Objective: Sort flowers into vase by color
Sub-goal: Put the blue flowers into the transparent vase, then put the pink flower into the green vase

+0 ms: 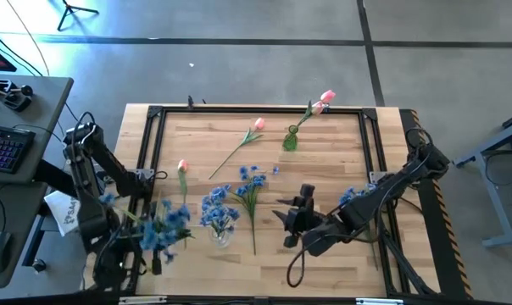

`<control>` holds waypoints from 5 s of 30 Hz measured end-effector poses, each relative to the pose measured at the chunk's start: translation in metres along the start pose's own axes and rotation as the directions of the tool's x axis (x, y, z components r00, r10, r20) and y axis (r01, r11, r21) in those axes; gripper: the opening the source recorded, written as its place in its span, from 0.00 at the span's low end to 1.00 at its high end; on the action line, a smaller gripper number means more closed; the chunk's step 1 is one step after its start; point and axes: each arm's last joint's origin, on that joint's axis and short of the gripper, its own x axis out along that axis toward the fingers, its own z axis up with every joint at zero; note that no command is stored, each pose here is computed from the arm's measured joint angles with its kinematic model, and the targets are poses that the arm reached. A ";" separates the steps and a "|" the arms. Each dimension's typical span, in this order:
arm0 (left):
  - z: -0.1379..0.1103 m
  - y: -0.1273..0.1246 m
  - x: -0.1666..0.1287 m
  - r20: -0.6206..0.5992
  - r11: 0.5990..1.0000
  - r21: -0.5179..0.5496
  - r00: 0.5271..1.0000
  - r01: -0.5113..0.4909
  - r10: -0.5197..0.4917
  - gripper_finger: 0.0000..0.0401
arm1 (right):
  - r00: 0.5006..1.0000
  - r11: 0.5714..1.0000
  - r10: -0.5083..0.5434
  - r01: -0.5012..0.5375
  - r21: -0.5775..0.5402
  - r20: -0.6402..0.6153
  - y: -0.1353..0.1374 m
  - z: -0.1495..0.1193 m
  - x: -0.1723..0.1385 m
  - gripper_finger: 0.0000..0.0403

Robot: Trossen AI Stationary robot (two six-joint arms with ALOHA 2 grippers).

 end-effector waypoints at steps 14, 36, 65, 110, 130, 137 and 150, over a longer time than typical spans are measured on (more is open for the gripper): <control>-0.009 0.021 0.071 -0.059 0.994 0.034 0.993 0.107 -0.105 0.00 | 1.000 0.996 -0.027 0.028 0.086 -0.007 0.007 -0.034 0.009 0.35; -0.016 0.044 0.057 -0.366 0.956 -0.074 0.884 0.284 -0.290 0.36 | 1.000 0.997 0.017 -0.017 0.071 0.008 0.010 -0.031 0.007 0.35; -0.042 0.150 0.090 -0.644 0.870 0.007 0.664 -0.493 0.381 0.37 | 0.859 0.924 0.359 -0.272 0.268 -0.366 0.011 -0.112 0.020 0.35; -0.135 0.290 0.219 -0.537 0.910 0.061 0.755 -0.410 0.376 0.12 | 0.908 0.927 0.324 -0.249 0.279 -0.265 0.008 -0.105 0.029 0.35; -0.027 0.236 0.169 -0.023 0.949 0.212 0.969 -0.234 0.244 0.00 | 0.968 0.895 0.087 -0.180 0.409 0.235 -0.033 -0.119 0.063 0.35; -0.007 0.203 0.151 0.129 0.955 0.291 0.991 -0.058 0.021 0.00 | 0.880 0.920 0.066 -0.237 0.314 0.470 -0.065 -0.067 0.083 0.48; -0.009 0.179 0.146 0.150 0.942 0.336 0.988 -0.014 -0.039 0.00 | 0.771 0.956 0.087 -0.242 0.164 0.631 -0.082 0.002 0.085 0.53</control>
